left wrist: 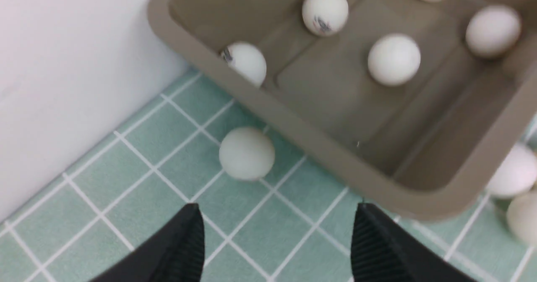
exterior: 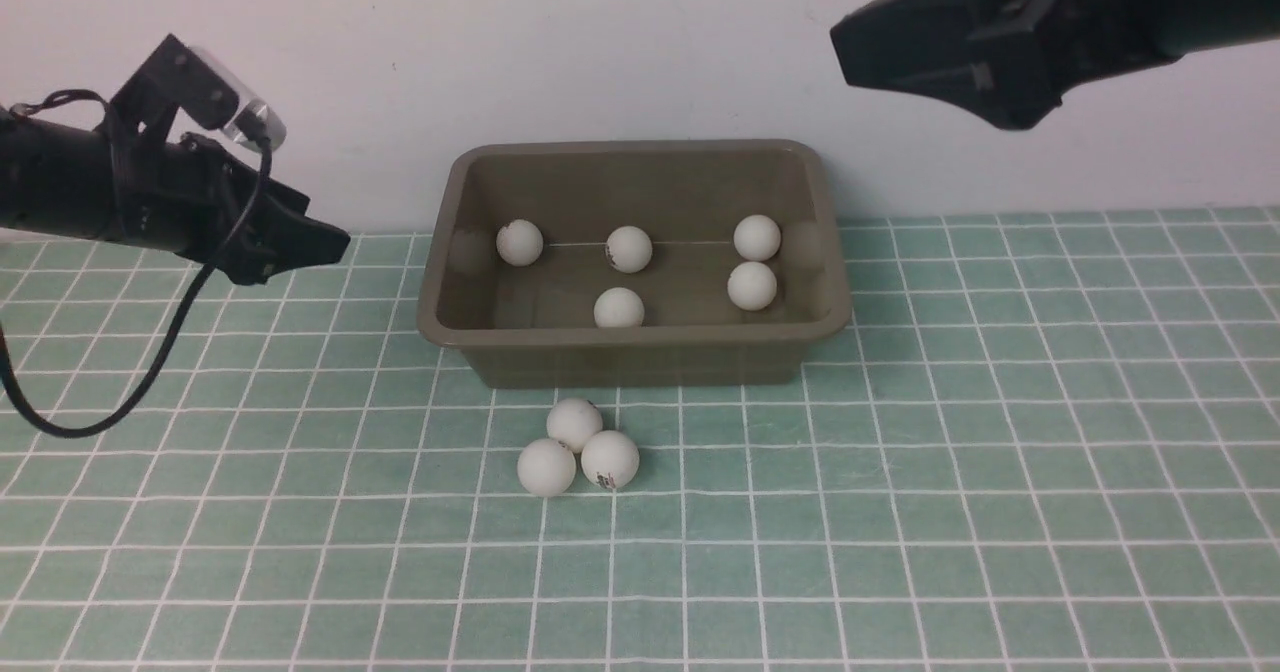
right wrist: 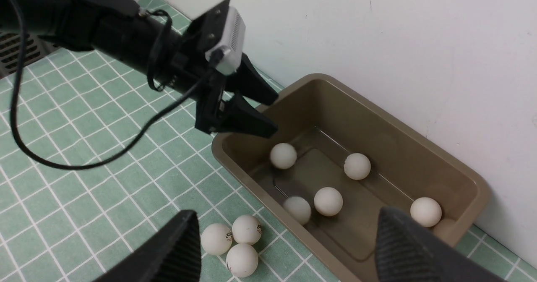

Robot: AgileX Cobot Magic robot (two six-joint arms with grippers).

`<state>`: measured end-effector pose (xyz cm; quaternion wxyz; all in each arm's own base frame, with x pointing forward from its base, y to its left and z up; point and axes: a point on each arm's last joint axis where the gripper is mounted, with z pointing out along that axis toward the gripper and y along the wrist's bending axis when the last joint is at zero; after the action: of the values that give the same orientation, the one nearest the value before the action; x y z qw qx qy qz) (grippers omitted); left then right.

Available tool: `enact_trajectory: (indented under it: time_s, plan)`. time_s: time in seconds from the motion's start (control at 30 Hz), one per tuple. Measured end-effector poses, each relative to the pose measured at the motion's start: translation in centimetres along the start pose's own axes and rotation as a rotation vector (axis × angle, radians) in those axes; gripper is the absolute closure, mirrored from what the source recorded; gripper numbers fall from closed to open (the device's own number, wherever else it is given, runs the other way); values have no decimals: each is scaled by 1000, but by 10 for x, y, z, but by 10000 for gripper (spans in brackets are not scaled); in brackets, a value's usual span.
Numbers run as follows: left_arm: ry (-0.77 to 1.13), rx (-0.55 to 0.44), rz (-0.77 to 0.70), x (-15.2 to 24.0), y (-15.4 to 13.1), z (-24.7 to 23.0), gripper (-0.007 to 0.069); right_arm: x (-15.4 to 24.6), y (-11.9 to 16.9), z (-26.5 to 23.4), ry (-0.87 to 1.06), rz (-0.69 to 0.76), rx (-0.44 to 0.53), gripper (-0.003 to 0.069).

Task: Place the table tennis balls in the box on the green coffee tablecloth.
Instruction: 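Reach for and grasp a ping pong ball on the table beside the basket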

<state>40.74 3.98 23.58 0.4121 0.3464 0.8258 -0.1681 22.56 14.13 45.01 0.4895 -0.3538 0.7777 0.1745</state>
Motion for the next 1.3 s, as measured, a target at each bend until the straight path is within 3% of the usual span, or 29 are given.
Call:
enact_trajectory:
  time_s: [0.27, 0.4, 0.67, 0.9, 1.2, 1.3]
  plan:
    - [11, 93, 75, 16, 44, 29, 199, 1, 0, 0, 8, -8, -3, 153]
    - [-7, 182, 99, 21, 57, 45, 199, 1, 0, 0, 8, -23, -2, 153]
    - [-12, 233, 104, 33, 71, 70, 199, 1, 0, 0, 12, -34, 3, 153]
    - [4, 286, 114, 44, 67, 103, 197, 1, -1, 0, 16, -39, 6, 153]
    - [12, 350, 198, 30, 42, 129, 175, 3, 0, 0, 30, -39, -1, 153]
    - [13, 331, 216, 27, 40, 135, 175, 3, 0, 0, 37, -39, -5, 153]
